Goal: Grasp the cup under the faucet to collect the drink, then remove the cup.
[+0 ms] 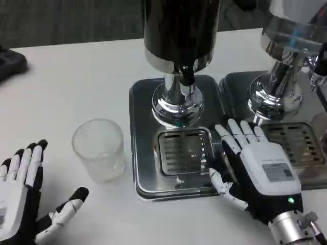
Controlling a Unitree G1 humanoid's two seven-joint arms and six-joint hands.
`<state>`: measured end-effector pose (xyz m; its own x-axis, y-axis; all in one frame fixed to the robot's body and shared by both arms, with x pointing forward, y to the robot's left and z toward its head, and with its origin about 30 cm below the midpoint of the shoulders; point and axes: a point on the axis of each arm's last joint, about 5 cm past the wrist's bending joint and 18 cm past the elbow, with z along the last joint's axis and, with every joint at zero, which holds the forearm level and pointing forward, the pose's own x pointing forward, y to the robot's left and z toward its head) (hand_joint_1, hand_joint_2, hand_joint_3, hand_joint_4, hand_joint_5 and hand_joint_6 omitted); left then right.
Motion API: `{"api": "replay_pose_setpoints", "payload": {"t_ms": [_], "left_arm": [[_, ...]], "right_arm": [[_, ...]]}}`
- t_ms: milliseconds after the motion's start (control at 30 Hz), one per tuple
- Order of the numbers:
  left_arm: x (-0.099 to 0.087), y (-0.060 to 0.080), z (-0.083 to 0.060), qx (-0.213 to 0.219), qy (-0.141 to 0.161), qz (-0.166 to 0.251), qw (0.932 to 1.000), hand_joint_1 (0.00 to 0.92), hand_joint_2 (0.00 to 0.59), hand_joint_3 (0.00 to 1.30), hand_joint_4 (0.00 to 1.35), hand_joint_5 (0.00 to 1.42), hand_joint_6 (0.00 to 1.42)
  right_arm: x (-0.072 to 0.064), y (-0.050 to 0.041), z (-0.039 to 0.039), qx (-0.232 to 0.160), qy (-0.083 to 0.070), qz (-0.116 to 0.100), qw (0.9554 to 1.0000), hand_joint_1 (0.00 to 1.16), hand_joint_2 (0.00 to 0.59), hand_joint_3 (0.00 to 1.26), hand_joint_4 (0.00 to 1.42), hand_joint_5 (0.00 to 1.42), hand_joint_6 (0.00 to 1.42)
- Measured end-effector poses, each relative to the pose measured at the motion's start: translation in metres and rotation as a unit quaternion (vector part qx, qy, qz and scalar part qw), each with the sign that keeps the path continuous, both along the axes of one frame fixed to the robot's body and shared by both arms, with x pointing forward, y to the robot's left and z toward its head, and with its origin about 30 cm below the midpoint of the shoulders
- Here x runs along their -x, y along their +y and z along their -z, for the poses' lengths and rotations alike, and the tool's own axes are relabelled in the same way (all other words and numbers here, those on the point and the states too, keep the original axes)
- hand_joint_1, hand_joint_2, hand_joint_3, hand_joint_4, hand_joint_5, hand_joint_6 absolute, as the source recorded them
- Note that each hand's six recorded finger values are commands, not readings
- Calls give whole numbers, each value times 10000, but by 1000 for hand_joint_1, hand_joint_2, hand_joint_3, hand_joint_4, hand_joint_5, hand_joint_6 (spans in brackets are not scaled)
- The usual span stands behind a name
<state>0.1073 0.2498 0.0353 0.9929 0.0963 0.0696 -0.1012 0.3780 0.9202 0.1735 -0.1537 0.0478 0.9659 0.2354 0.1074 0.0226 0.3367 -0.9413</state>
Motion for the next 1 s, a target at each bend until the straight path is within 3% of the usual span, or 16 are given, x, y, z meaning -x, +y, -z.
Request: {"api": "replay_pose_setpoints", "payload": {"t_ms": [433,733,867,1000], "left_arm": [[-22,-65,-18,36,-26,19,10000,0,170,0,0,0,0],[-4,-44,7,165,6,-61,9998,0,170,0,0,0,0],[-20,2,-3,298,-125,-53,9995,0,167,0,0,0,0],[-30,18,-3,456,-273,-30,9986,0,116,0,0,0,0]], "right_arm": [[-5,-51,-13,-27,40,25,10000,178,505,105,0,0,0],[-8,-7,-12,25,23,-6,10000,179,505,105,0,0,0],[17,5,8,19,81,55,10000,179,505,105,0,0,0],[17,11,8,12,82,64,9999,179,505,105,0,0,0]]}}
